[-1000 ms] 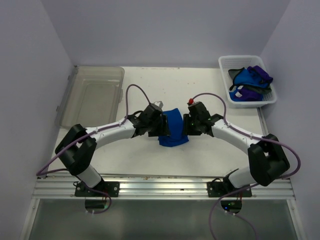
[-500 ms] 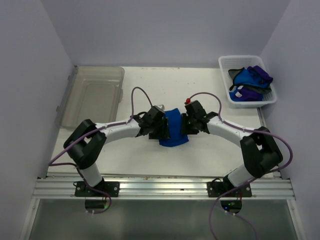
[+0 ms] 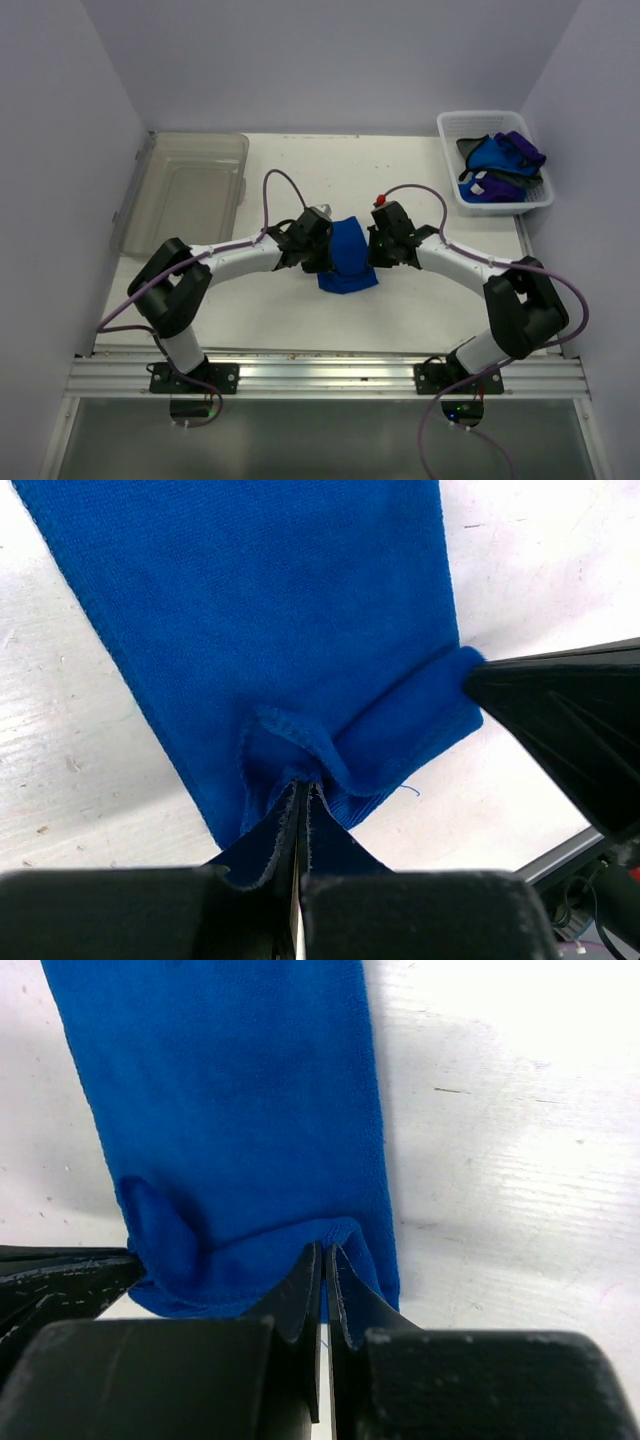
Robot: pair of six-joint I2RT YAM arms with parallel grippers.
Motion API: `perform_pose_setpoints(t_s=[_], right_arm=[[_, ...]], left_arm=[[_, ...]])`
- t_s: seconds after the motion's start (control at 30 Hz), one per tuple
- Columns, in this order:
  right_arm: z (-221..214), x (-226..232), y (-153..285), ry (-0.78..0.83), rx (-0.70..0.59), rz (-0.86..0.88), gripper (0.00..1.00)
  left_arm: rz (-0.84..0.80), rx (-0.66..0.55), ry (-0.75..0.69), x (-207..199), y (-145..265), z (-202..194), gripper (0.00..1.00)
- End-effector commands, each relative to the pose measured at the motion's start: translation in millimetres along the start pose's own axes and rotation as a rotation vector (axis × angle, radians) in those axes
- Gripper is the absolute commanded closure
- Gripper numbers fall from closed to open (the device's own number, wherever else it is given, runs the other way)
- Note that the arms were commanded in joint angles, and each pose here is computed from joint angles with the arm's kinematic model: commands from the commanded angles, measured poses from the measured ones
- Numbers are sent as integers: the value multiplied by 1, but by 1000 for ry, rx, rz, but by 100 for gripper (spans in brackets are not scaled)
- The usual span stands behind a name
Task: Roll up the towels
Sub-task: Roll the towel
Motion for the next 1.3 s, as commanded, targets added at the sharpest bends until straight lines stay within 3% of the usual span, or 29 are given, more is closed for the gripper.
perform_pose_setpoints(t_s=[0.0,0.4,0.87,0.9,1.03,1.27], right_arm=[[13,-2,17,-36,-98,-19,100],[12,-1,23,-88,-121,-11,100],[21,2,-3,-88,-83,-44,100],[23,2,-5,-90,-86,-51,100],[30,2,-1,-77,-102,-59,76],[31,-4,18,-50,-146,-79,71]], left_arm=[[-26,-35,30,-10,16,11,100],[-21,-34,211,-6,54,0,100],[48,-69,175,1,32,10,100],[65,-70,161,4,26,12,94],[75,-73,130,4,17,21,71],[14,-127,72,-6,23,34,44]])
Point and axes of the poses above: each gripper's point midway between its finger pads, its own y axis back along the fingers, its own x axis along the line the jaws close on, z = x × y, the point moved 5 cm from there along y, back along the fingers, and after that the axes turned 5 degrees about y, right-handed, at the moved point
